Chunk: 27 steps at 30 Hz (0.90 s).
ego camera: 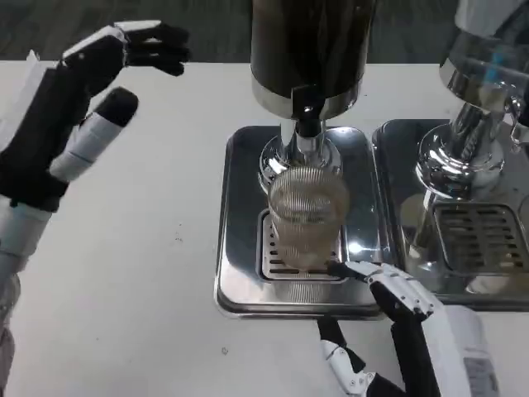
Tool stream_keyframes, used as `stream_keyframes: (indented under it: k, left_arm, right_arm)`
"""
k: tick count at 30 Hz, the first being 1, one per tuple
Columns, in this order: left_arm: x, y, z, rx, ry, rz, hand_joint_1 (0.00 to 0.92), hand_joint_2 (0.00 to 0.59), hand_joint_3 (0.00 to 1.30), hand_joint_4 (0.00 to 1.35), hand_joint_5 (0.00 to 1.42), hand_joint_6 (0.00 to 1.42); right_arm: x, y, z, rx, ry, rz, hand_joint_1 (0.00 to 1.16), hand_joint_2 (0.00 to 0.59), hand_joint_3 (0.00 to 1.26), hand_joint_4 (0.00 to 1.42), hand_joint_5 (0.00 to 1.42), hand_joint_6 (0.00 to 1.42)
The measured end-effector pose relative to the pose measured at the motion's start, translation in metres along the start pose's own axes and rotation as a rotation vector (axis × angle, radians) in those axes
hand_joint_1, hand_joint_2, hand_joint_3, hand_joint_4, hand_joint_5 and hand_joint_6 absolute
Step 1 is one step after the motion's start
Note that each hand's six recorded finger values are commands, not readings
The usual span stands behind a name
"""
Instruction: Grasp the cup under the faucet to collect the drink, then remove the cup.
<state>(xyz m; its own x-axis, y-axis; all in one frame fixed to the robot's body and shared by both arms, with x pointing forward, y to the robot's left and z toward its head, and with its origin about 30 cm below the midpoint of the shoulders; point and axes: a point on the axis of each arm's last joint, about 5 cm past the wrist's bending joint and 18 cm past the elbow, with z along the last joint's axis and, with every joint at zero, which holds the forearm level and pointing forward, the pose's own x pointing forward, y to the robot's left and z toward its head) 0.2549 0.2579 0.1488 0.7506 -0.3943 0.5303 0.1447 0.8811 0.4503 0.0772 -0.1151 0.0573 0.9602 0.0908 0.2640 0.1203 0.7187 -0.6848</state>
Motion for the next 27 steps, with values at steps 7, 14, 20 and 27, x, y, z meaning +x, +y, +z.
stream_keyframes:
  k: [7, 14, 20, 27]
  left_arm:
    - [0.023, 0.010, 0.0007, -0.376, 0.015, -0.282, 0.000, 0.130, 0.30, 0.33, 0.34, 0.24]
    - [0.041, 0.010, 0.0001, -0.515, 0.010, -0.380, 0.000, 0.141, 0.24, 0.23, 0.25, 0.17]
    - [0.054, 0.004, 0.0012, -0.554, -0.027, -0.388, 0.000, 0.142, 0.22, 0.20, 0.22, 0.14]
    - [0.070, -0.005, -0.0041, -0.572, 0.001, -0.432, 0.000, 0.151, 0.19, 0.17, 0.19, 0.13]
  right_arm:
    - [0.002, 0.0025, -0.0057, 0.022, 0.023, 0.000, 0.46, 0.410, 0.40, 0.32, 0.28, 0.38]
    - [0.001, 0.0051, -0.0079, 0.036, 0.049, -0.022, 0.46, 0.411, 0.41, 0.32, 0.29, 0.38]
    - [0.003, 0.0046, -0.0084, 0.039, 0.057, -0.065, 0.46, 0.411, 0.42, 0.33, 0.29, 0.38]
    - [0.004, 0.0067, -0.0088, 0.041, 0.061, -0.073, 0.46, 0.411, 0.42, 0.34, 0.29, 0.38]
